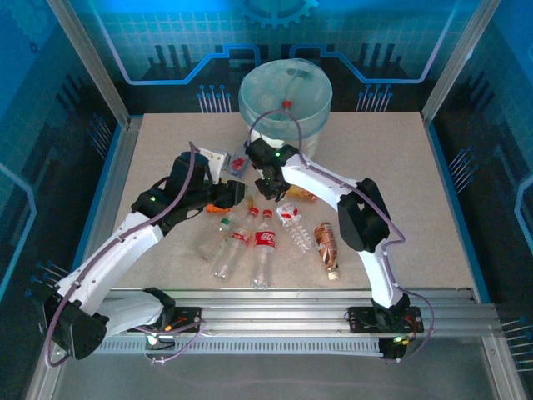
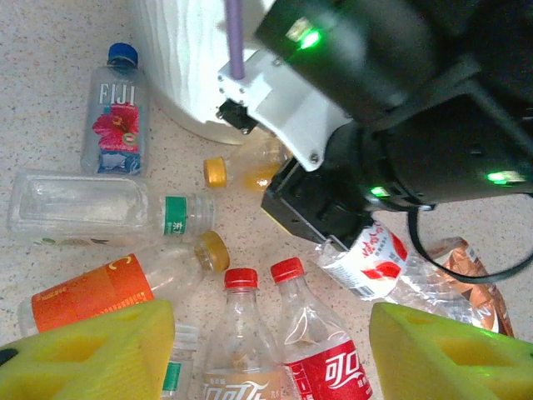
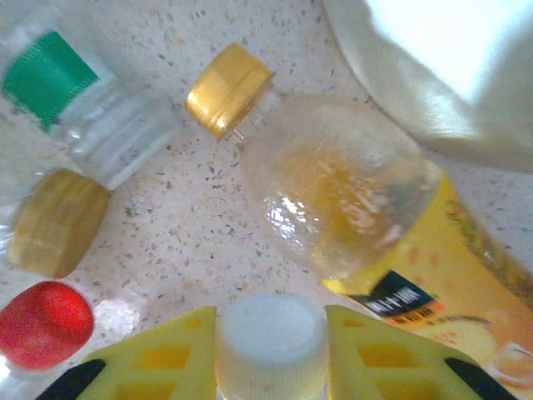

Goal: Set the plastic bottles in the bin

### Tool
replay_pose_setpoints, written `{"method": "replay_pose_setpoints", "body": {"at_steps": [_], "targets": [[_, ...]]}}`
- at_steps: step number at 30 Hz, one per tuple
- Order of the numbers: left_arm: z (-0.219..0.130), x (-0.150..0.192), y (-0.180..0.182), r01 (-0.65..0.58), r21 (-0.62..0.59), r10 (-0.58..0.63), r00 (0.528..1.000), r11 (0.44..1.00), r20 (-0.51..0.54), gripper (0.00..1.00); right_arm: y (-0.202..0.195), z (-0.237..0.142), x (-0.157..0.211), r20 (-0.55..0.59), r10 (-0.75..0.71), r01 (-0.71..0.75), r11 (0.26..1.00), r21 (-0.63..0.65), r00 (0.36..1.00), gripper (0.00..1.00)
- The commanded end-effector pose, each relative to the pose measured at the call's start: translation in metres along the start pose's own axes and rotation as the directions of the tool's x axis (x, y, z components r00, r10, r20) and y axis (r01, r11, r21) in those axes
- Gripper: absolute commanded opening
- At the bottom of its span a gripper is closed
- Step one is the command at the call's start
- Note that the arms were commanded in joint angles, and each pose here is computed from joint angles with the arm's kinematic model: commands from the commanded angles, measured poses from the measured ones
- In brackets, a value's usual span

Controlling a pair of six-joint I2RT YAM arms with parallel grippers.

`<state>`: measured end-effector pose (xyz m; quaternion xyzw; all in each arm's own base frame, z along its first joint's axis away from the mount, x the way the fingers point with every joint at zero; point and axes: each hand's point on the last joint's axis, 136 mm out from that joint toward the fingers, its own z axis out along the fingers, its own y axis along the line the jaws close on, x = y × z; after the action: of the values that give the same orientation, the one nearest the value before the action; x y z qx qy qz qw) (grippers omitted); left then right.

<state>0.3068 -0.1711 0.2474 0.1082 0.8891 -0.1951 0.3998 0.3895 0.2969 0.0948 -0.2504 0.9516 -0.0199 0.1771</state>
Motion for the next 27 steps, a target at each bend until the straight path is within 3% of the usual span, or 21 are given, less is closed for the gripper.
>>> {"method": "replay_pose_setpoints", "body": {"at_steps": [1,11,17,20,27], "targets": [[-0.018,-0.022,-0.004,-0.018,0.001,0.018,0.997,1.0,0.069,0.64,-0.002,-0.037,-0.011,0.096,-0.01,0.008,1.0,0.016,0.995,0.27],[-0.031,-0.045,-0.012,-0.017,0.025,0.013,0.991,1.0,0.133,0.63,-0.001,-0.106,-0.025,0.297,-0.029,0.033,0.999,-0.008,0.955,0.23],[-0.05,-0.075,-0.024,-0.019,0.058,0.007,0.978,0.998,0.21,0.62,0.007,-0.167,-0.035,0.456,-0.055,0.091,0.994,-0.057,0.888,0.2],[-0.061,-0.09,-0.03,-0.023,0.079,0.002,0.968,0.997,0.252,0.62,0.01,-0.203,-0.038,0.54,-0.065,0.126,0.989,-0.076,0.839,0.19],[-0.08,-0.128,-0.044,-0.046,0.111,0.005,0.94,0.993,0.342,0.61,0.004,-0.31,-0.051,0.76,-0.023,0.174,0.978,-0.119,0.65,0.17]]}}
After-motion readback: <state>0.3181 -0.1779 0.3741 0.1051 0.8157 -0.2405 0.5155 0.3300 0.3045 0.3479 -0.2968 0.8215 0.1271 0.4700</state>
